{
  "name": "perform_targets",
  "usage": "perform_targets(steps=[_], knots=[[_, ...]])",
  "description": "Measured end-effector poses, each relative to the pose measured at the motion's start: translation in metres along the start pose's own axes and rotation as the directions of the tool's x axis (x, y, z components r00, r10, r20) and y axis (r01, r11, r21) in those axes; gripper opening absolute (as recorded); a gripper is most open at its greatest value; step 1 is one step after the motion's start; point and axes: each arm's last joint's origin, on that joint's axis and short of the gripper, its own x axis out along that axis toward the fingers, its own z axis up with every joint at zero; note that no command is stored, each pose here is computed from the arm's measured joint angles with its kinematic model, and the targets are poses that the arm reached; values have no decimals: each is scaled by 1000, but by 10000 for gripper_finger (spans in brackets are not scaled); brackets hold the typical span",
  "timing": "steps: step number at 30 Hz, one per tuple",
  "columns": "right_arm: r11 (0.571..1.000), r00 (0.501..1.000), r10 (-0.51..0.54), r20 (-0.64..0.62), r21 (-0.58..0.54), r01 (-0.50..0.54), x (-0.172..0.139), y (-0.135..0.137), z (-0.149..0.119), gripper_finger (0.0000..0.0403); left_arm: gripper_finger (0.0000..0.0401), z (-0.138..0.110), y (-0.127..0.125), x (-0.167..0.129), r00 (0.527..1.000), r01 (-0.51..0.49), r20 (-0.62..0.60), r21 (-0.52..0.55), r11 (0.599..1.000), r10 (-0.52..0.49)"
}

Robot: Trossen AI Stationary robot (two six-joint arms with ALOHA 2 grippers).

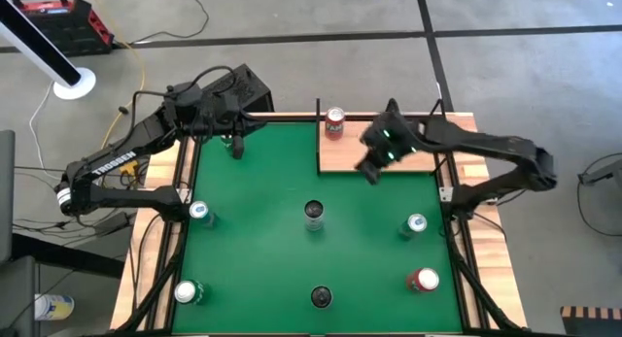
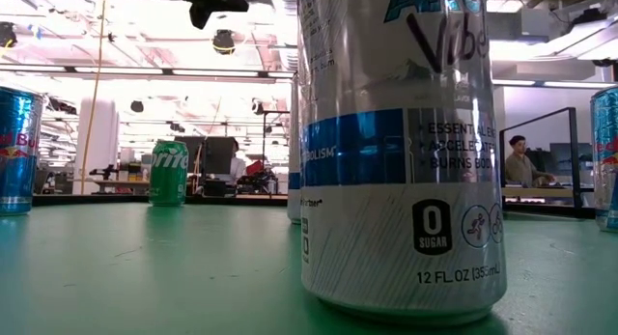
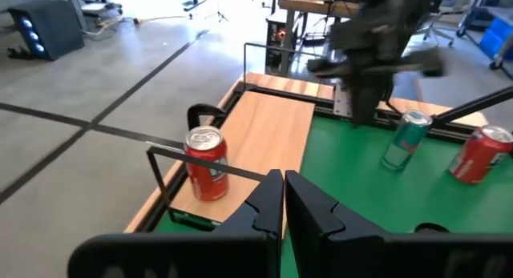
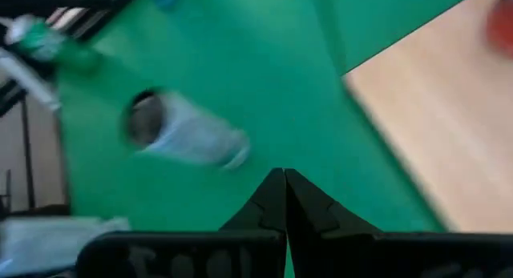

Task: Place canned beverage on shelf
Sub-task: Put the orange soda can on the shelf aligned with the other orange soda can

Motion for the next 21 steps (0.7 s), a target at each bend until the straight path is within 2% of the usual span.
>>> perform_targets(steps=[5,10,13,15,17,19,21], knots=[[993,993,114,19,14,-114,-31,61,-38,22,0,0,-2,1,1000,-12,-1,-44,999,12],[970,975,218,-36,120,-212,-48,104,-79,21,0,1,-6,2,999,-45,7,-83,996,45],[952,962,249,-111,212,-222,-53,129,-104,20,0,3,-11,3,999,-23,22,-77,997,25],[944,957,232,-172,275,-180,-58,146,-120,20,0,4,-14,3,999,-2,33,-71,997,4],[939,955,175,-238,333,-88,-65,162,-132,20,0,4,-18,4,999,18,37,-49,999,-17],[924,946,85,-312,380,42,-73,175,-141,20,0,4,-22,4,999,35,34,-16,999,-34],[890,927,-23,-374,415,189,-81,186,-147,20,0,4,-25,5,997,66,31,4,998,-66]])
